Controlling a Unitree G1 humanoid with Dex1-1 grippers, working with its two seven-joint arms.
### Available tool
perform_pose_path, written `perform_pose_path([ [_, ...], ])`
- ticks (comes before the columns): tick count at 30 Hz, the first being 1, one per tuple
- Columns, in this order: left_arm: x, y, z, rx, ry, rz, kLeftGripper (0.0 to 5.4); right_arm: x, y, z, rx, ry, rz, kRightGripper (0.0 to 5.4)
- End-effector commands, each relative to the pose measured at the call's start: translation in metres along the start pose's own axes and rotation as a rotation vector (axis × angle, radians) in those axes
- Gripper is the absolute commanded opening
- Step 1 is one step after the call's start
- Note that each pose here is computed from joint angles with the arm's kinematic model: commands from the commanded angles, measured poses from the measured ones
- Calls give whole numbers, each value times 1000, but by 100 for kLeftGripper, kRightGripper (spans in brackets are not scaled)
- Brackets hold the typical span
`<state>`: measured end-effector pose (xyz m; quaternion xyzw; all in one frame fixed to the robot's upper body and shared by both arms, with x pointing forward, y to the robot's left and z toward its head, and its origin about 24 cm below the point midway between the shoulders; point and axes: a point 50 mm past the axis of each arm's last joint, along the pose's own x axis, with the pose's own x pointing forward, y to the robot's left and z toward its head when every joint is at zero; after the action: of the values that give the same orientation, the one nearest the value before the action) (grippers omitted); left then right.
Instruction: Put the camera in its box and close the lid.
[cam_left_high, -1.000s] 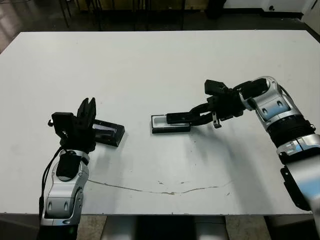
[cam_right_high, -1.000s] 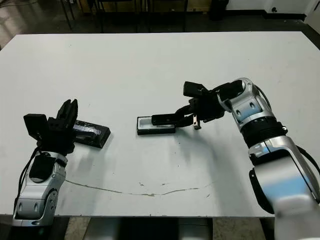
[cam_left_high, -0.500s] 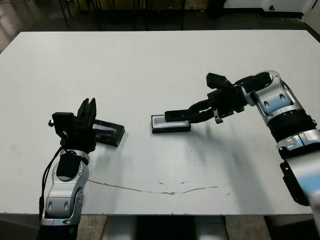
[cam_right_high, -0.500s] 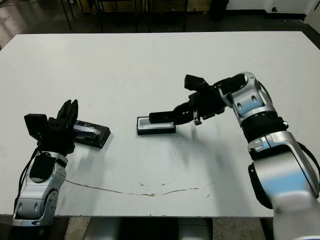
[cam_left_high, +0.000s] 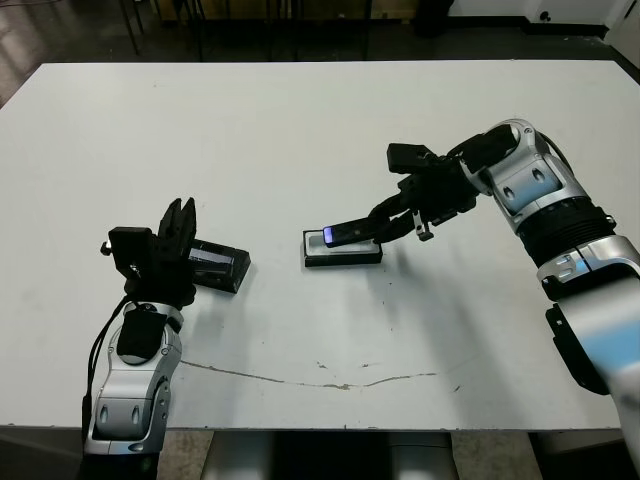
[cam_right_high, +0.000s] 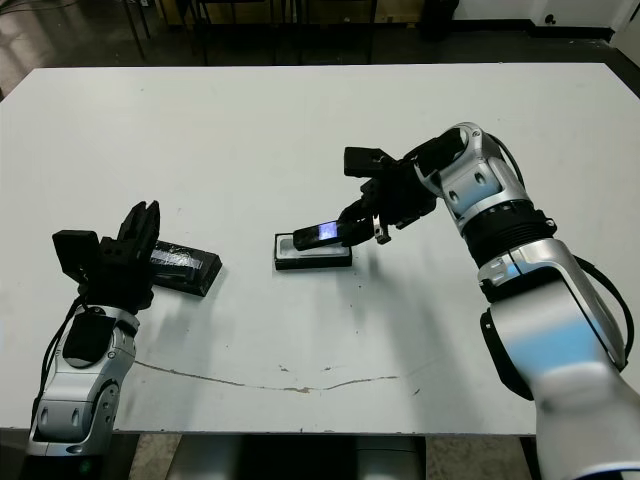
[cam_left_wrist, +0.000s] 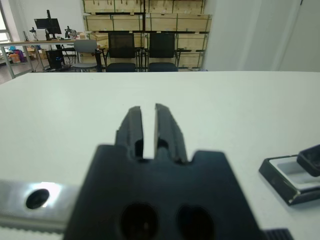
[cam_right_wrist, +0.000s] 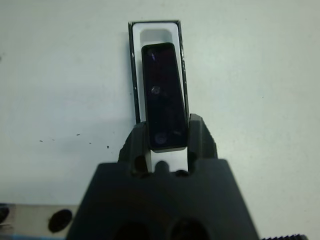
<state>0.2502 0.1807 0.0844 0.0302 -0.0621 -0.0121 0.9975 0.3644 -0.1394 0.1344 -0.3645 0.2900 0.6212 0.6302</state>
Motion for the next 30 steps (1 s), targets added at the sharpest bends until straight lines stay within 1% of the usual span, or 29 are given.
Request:
perform_pose_path([
  [1,-4,1,-7,7,39,12,0,3,0,4,-32,14,19,38],
  [7,-4,0,-9,-2,44,10,0,7,1,5,-49,29,42,38],
  [12,-4,0,-9,0,48,12,0,10,1,7,-61,60,46,38],
  [18,-4,0,-9,6,42,8,0,12,0,12,-63,90,56,38],
  [23,-4,-1,-9,6,44,6,0,18,0,25,-106,128,84,38],
  [28,-5,-2,-9,2,46,13,0,23,0,41,-156,161,94,38],
  [30,-5,-2,-9,-4,49,16,0,26,1,46,-176,164,94,38],
])
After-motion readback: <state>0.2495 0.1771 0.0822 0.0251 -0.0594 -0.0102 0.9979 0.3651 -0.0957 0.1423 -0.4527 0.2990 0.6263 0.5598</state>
